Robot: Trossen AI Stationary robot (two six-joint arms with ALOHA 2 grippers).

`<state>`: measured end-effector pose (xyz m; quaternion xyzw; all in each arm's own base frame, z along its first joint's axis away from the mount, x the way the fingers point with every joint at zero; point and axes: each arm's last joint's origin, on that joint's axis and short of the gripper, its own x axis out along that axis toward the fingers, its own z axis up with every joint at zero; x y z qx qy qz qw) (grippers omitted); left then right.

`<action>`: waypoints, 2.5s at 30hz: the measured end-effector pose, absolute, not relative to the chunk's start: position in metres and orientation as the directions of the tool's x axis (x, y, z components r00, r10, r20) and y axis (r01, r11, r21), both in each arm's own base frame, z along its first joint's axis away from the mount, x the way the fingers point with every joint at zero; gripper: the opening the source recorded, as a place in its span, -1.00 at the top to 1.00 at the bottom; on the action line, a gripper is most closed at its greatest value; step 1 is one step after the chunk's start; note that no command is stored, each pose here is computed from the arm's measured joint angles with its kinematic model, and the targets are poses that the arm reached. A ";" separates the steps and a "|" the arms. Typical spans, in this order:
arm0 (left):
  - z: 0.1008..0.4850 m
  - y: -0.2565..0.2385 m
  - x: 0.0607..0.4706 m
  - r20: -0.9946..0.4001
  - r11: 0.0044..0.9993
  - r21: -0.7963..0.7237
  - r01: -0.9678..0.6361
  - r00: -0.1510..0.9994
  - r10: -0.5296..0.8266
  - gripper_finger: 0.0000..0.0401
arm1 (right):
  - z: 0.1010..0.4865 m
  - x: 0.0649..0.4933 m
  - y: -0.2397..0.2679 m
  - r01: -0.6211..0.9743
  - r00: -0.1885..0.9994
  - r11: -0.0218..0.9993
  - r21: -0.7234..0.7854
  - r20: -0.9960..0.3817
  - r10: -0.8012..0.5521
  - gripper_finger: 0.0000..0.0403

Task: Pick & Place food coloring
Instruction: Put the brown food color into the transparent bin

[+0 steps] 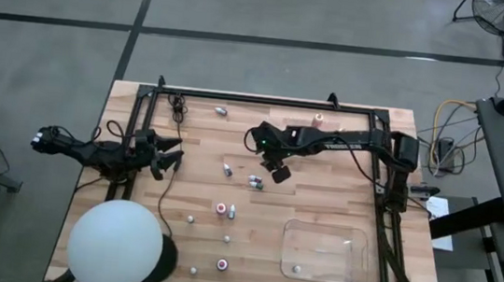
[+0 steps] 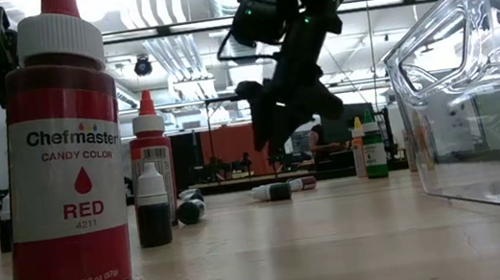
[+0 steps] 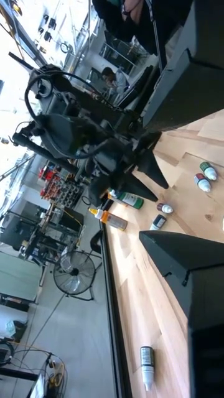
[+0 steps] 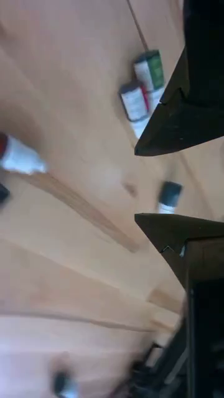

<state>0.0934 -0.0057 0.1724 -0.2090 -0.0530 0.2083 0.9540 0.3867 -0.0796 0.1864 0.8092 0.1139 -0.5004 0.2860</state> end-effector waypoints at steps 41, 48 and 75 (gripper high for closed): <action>0.172 -0.006 0.093 0.014 0.826 -0.420 -0.376 0.908 0.420 -0.22 | 0.151 0.382 -0.088 0.446 0.243 -0.846 0.291 -0.950 -0.198 0.27; 0.172 -0.006 0.093 0.013 0.826 -0.420 -0.376 0.908 0.420 -0.22 | 0.150 0.381 -0.090 0.441 0.242 -0.849 0.291 -0.950 -0.200 0.33; 0.172 -0.006 0.093 0.014 0.824 -0.421 -0.380 0.905 0.425 -0.22 | 0.139 0.393 -0.097 0.454 0.241 -0.846 0.278 -0.953 -0.184 0.36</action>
